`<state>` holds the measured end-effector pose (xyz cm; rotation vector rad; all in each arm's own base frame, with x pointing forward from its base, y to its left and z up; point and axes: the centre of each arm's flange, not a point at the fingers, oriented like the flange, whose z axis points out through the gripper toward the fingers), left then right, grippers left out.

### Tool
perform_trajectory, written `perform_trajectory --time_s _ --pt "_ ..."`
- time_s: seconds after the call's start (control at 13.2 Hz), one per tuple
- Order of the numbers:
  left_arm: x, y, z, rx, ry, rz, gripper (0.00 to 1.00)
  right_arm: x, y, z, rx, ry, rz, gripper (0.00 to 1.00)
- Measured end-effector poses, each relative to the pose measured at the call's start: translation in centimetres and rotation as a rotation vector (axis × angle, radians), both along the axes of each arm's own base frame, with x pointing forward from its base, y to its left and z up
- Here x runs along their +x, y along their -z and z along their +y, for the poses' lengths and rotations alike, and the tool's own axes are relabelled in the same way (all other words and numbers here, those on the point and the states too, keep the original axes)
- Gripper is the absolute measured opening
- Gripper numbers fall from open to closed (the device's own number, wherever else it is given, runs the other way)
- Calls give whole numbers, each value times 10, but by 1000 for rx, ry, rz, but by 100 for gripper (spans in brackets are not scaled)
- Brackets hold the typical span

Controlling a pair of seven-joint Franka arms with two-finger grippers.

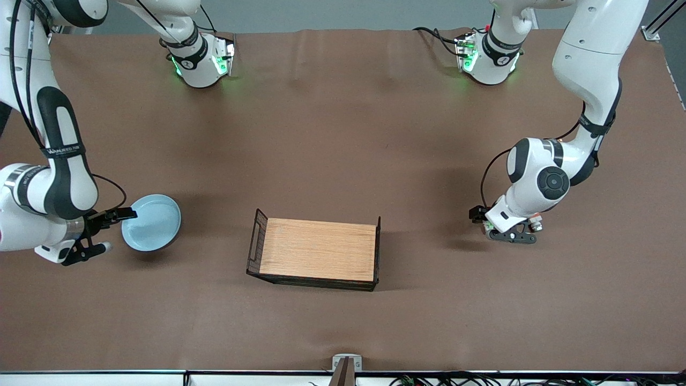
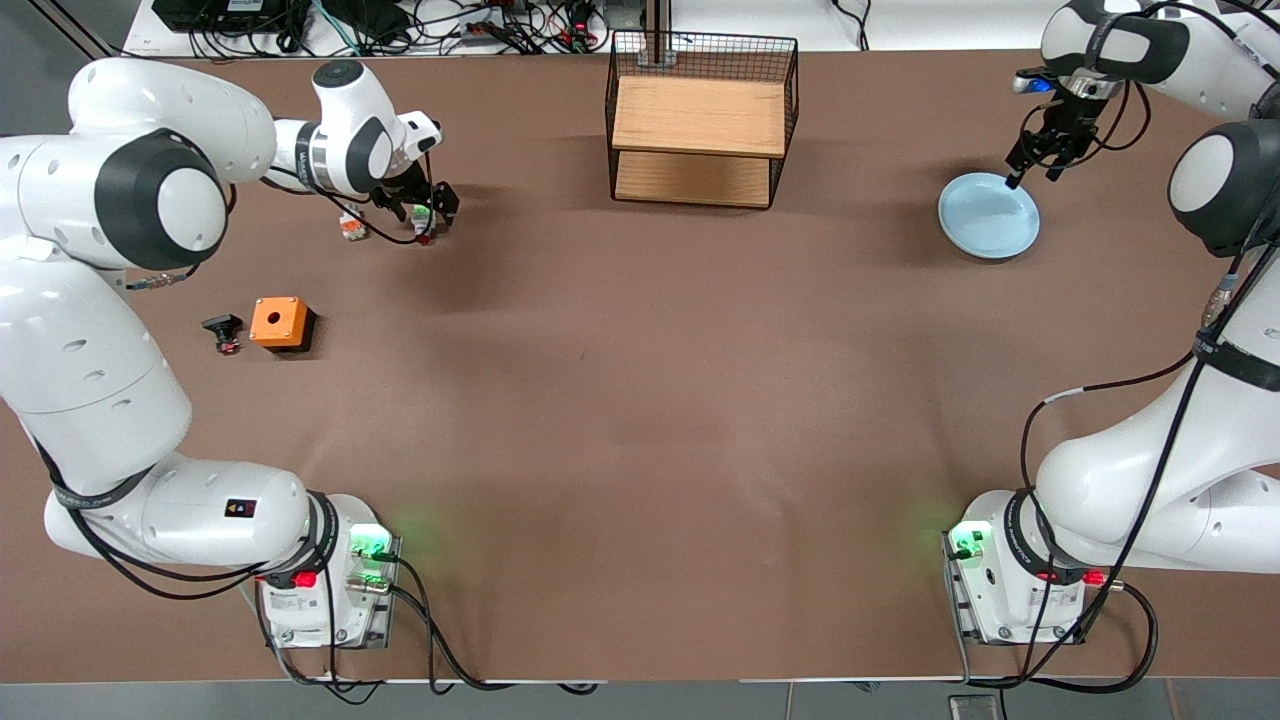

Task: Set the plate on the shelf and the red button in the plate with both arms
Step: 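Grasp the plate rim with the right gripper while the left gripper grasps the switch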

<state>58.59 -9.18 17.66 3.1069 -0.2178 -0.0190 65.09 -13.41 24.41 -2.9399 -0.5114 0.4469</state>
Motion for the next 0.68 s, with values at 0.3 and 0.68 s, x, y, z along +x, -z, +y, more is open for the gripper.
perform_trajectory --time_s 0.3,0.68 --pt "1 1 7 4 -7 -2 97 9 16 -20 32 -176 -108 100" --pt "2 0 11 4 -20 -4 42 9 33 -31 39 -205 -127 97"
